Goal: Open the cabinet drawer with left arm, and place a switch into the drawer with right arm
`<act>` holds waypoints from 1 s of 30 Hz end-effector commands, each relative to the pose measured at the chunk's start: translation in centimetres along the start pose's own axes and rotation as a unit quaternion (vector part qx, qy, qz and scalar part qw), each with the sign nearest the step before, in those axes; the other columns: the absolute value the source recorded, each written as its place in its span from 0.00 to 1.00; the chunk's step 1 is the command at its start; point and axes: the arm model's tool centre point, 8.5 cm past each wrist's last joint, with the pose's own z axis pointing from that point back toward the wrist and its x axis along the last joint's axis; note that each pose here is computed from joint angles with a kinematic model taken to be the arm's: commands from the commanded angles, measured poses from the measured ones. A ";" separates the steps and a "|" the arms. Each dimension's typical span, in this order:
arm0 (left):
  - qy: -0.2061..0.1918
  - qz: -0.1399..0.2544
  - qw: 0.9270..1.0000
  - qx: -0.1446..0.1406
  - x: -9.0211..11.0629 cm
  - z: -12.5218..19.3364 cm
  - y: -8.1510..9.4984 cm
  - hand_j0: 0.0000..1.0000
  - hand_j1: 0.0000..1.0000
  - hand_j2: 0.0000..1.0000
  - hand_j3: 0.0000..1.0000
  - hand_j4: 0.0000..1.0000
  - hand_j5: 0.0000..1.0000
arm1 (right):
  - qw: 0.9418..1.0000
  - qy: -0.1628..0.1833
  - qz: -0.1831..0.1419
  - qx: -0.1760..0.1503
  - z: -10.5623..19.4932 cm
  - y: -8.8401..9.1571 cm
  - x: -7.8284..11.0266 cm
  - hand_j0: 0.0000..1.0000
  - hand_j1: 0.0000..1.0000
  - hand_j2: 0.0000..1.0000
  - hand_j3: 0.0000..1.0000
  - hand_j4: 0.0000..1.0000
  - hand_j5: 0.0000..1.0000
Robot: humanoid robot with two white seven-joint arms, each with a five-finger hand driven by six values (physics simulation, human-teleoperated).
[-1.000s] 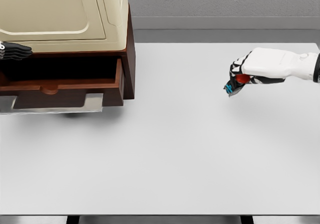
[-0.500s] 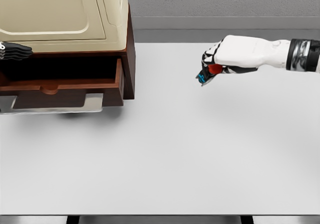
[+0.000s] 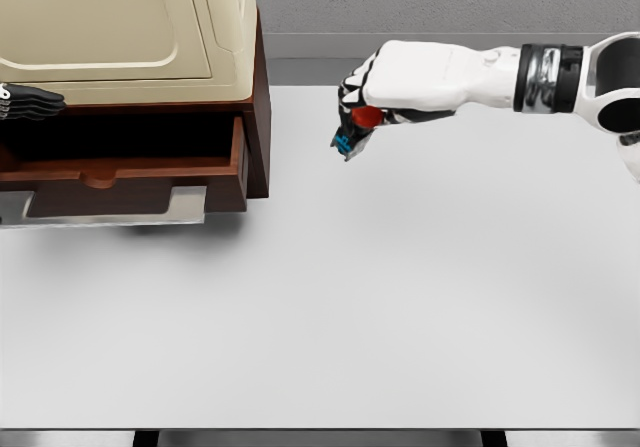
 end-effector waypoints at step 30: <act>0.006 -0.003 1.000 -0.003 -0.2 0.0 -0.1 1.00 1.00 1.00 1.00 1.00 1.00 | 0.987 -0.138 0.076 -0.034 -12.6 -9.7 6.3 0.35 0.35 0.35 0.35 0.35 0.35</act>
